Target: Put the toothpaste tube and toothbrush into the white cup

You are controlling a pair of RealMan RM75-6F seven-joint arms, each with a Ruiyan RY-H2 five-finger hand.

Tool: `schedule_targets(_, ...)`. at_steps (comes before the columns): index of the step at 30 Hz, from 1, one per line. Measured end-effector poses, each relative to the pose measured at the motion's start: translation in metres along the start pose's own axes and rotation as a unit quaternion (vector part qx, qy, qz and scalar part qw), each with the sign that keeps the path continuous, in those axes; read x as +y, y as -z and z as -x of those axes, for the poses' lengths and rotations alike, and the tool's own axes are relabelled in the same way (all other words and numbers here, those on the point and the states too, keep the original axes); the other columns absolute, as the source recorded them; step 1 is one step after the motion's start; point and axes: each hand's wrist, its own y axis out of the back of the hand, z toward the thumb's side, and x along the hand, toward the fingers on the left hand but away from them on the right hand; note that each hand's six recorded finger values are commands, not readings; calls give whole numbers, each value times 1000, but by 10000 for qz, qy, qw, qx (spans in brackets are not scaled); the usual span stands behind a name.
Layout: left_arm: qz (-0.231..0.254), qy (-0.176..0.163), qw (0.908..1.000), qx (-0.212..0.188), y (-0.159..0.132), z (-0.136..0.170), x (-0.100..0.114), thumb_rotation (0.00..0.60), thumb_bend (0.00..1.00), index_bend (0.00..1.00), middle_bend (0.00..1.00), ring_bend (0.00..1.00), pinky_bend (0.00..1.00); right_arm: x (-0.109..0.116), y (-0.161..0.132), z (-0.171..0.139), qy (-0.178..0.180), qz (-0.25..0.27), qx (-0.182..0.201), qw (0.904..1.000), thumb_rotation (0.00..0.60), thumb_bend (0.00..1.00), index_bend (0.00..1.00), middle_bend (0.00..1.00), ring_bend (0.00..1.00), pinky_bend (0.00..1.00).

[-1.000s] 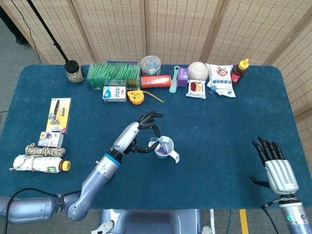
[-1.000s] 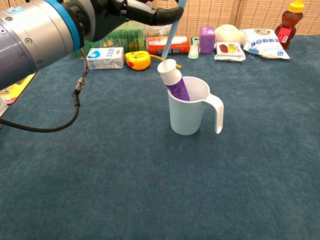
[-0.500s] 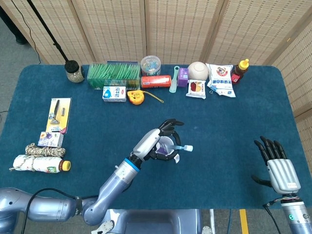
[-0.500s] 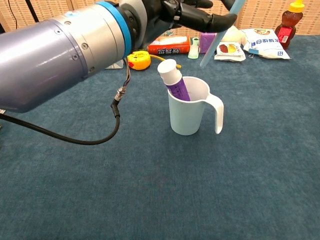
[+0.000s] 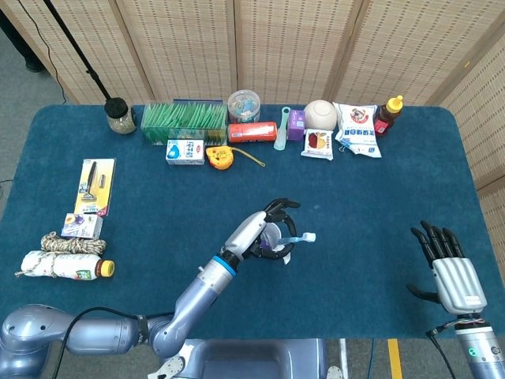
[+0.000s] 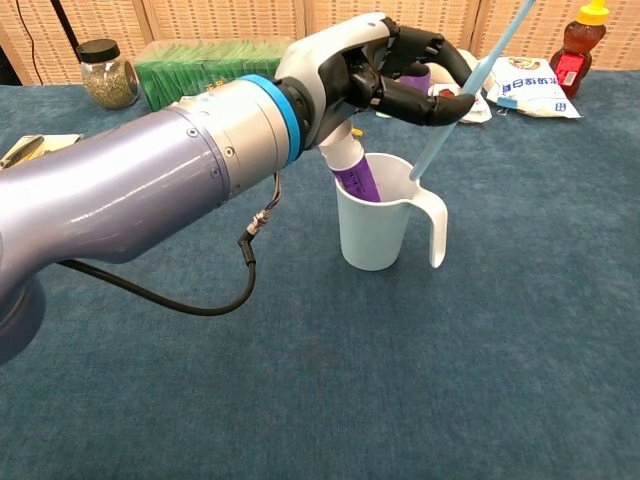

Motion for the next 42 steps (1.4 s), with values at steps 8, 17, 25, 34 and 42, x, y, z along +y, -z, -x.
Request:
schedule_targets(8, -23, 51, 9999, 142, 11, -4, -4, 600, 368, 541, 179, 36, 169, 0, 0, 0, -6, 3, -3, 10000, 600, 0, 0, 0, 0, 0)
schedule_targets(17, -48, 27, 9998, 172, 10, -7, -3, 600, 368, 535, 179, 32, 169, 0, 0, 0, -8, 7, 1, 10000, 600, 0, 0, 0, 0, 0)
schedule_targets(25, -202, 60, 9997, 84, -3, -7, -5, 600, 369, 524, 179, 28, 169, 0, 1, 1, -2, 14, -5, 10000, 600, 0, 0, 0, 0, 0)
schedule_targets(34, -233, -18, 9996, -149, -29, -6, -3, 600, 367, 523, 179, 26, 169, -1, 0, 0, -20, 8, 9, 10000, 600, 0, 0, 0, 0, 0)
schedule_targets(42, -422, -84, 9991, -43, -25, -6, 1, 600, 367, 519, 178, 21, 169, 0, -1, 0, -4, 17, 13, 10000, 600, 0, 0, 0, 0, 0)
